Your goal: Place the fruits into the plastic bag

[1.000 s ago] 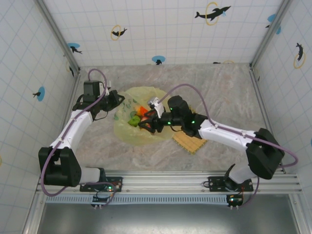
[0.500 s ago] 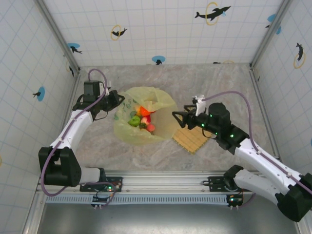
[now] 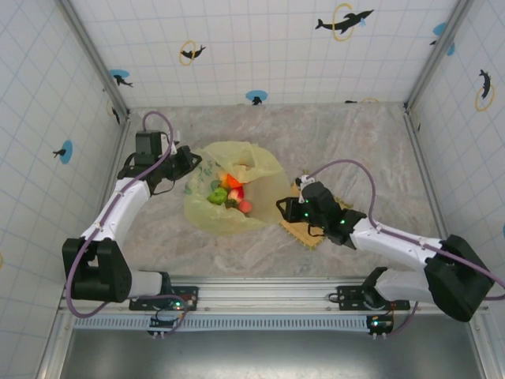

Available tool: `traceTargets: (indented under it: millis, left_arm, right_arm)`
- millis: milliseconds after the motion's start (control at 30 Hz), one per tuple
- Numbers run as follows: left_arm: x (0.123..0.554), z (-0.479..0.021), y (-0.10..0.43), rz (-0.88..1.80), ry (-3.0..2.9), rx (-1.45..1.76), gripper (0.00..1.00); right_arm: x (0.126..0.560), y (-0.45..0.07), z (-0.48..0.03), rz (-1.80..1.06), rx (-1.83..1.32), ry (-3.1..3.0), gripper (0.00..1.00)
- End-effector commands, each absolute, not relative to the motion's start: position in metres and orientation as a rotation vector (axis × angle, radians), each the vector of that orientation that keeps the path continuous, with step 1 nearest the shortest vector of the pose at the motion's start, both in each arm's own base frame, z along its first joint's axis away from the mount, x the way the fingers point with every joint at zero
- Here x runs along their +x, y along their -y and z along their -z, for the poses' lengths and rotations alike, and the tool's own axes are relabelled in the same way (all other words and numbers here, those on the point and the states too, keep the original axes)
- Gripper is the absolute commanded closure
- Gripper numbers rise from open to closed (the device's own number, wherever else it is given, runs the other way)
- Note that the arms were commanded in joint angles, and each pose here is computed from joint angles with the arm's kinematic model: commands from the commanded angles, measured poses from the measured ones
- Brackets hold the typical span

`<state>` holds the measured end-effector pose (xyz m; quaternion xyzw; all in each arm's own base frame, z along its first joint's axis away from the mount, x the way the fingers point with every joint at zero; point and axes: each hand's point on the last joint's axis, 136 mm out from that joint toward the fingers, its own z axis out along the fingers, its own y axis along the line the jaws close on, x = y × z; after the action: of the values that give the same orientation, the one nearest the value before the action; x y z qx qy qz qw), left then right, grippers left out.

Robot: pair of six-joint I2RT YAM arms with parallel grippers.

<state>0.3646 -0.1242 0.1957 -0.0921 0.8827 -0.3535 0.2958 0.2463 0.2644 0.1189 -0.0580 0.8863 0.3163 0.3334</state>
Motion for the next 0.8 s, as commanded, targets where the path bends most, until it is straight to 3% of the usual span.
traceTargets:
  millis: [0, 33, 133, 533, 767]
  left_arm:
    - [0.363, -0.190, 0.126, 0.935, -2.362, -0.238, 1.00]
    - [0.364, -0.191, 0.126, 0.936, -2.360, -0.235, 1.00]
    - [0.368, -0.199, 0.127, 0.939, -2.344, -0.227, 1.00]
    - [0.403, -0.241, 0.126, 0.888, -2.297, -0.172, 1.00]
    - [0.423, -0.248, 0.119, 0.809, -2.296, -0.168, 1.00]
  right_arm:
    - [0.262, -0.275, -0.142, -0.855, -0.104, -2.235, 0.76]
    - [0.264, -0.275, -0.146, -0.846, -0.106, -2.228, 0.85]
    - [0.267, -0.279, -0.172, -0.865, -0.142, -2.174, 0.98]
    - [0.273, -0.305, -0.292, -1.004, -0.256, -1.931, 1.00]
    - [0.281, -0.319, -0.320, -1.018, -0.306, -1.893, 1.00]
